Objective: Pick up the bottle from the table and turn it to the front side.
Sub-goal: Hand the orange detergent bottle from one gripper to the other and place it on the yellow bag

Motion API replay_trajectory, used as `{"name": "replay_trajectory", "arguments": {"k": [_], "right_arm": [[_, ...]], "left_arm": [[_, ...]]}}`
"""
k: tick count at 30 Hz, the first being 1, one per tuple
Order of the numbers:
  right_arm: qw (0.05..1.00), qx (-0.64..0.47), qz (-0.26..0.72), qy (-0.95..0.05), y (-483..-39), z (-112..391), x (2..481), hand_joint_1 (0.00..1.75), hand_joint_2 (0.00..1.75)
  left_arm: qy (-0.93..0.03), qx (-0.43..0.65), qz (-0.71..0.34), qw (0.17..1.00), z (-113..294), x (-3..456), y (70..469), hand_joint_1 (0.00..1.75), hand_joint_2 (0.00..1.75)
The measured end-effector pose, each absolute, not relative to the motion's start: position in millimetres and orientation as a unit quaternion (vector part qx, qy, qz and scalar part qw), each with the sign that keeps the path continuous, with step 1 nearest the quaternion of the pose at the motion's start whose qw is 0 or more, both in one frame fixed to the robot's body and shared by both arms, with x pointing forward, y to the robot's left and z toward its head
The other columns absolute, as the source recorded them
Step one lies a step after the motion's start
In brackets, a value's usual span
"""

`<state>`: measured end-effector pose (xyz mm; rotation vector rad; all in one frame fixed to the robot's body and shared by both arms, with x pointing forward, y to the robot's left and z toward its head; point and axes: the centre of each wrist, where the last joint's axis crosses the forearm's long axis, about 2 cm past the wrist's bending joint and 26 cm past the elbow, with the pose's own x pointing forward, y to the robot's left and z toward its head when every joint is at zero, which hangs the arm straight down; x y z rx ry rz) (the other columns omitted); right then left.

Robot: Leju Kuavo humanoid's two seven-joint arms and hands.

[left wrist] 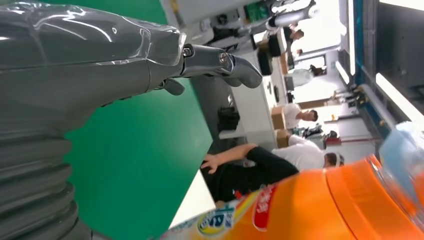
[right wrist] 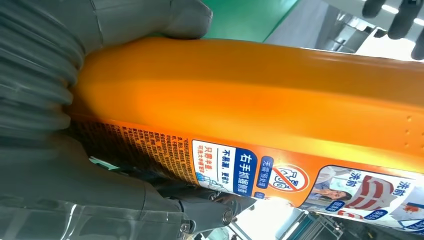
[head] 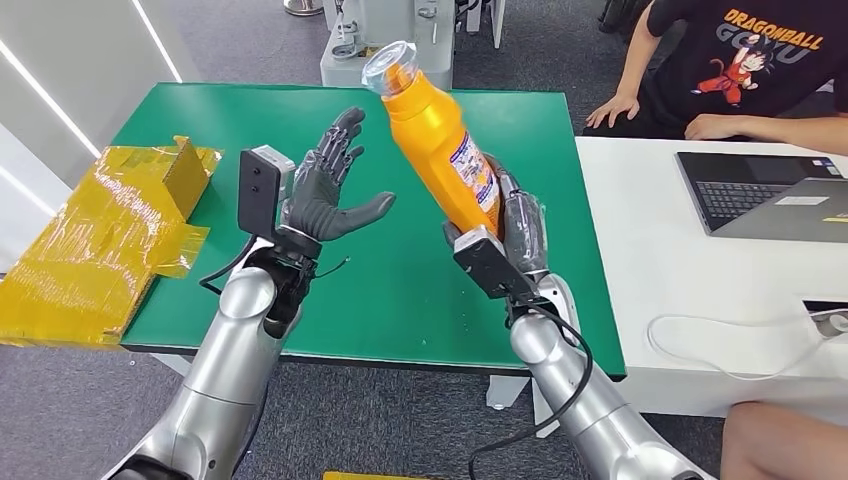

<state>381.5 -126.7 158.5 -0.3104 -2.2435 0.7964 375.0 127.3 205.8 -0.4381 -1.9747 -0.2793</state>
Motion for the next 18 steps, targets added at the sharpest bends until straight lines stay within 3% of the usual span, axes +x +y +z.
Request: {"name": "replay_trajectory", "arguments": {"k": [18], "right_arm": [[0.376, -0.18, 0.344, -0.841, -129.5, 164.5, 403.5, 1.75, 1.75]], "left_arm": [[-0.804, -0.209, -0.123, 0.543, 225.6, 382.8, 87.1, 0.0, 1.75]]}}
